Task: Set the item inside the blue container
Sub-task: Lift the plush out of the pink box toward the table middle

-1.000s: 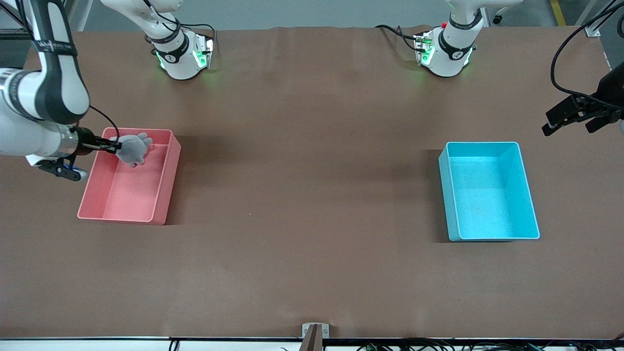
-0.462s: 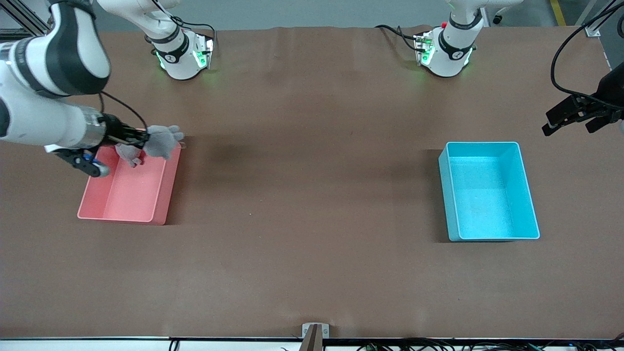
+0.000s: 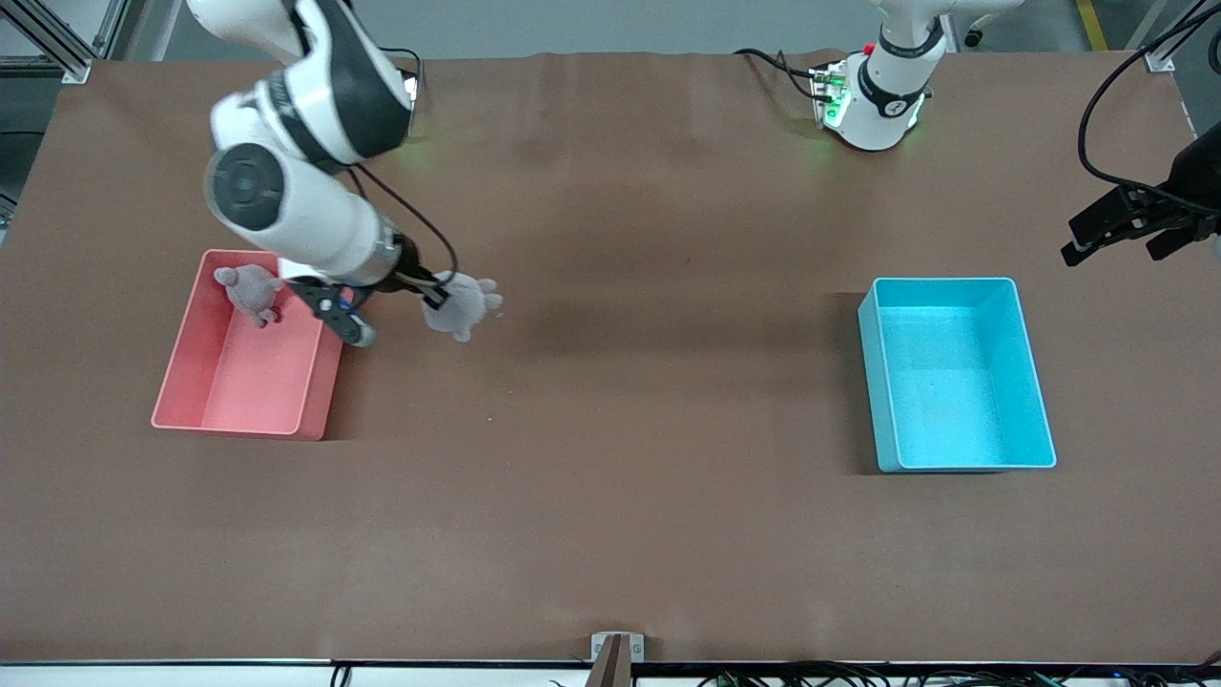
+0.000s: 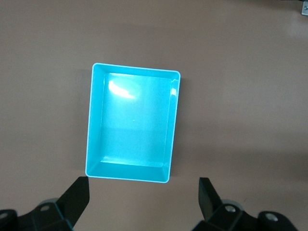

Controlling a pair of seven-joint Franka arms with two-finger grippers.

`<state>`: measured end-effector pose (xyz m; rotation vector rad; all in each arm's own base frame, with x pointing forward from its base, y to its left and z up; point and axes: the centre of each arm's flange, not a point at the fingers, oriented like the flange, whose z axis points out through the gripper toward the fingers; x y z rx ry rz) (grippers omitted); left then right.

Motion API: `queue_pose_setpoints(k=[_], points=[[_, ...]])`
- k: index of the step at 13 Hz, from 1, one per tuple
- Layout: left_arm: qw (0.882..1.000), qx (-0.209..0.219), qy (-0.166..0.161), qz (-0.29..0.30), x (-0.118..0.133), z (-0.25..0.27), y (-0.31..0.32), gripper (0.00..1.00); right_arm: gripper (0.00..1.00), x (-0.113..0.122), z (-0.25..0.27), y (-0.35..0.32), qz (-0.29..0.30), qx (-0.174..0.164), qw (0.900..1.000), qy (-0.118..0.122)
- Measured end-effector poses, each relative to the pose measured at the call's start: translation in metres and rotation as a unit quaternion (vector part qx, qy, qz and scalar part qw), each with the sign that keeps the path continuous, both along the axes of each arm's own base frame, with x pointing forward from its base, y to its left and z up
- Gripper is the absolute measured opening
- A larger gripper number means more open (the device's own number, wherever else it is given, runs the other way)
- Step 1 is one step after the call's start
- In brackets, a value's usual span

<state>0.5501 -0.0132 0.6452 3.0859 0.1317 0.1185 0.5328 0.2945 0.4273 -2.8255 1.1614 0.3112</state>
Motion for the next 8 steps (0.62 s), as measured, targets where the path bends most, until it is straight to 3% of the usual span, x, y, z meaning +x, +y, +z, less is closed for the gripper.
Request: queue_pose_setpoints(k=[8], points=[[0.999,0.001,0.039,0.004,0.014,-0.036,0.004,1.0,0.08,0.009,-0.084,0.144,-0.091,-0.016,0.996,-0.021]])
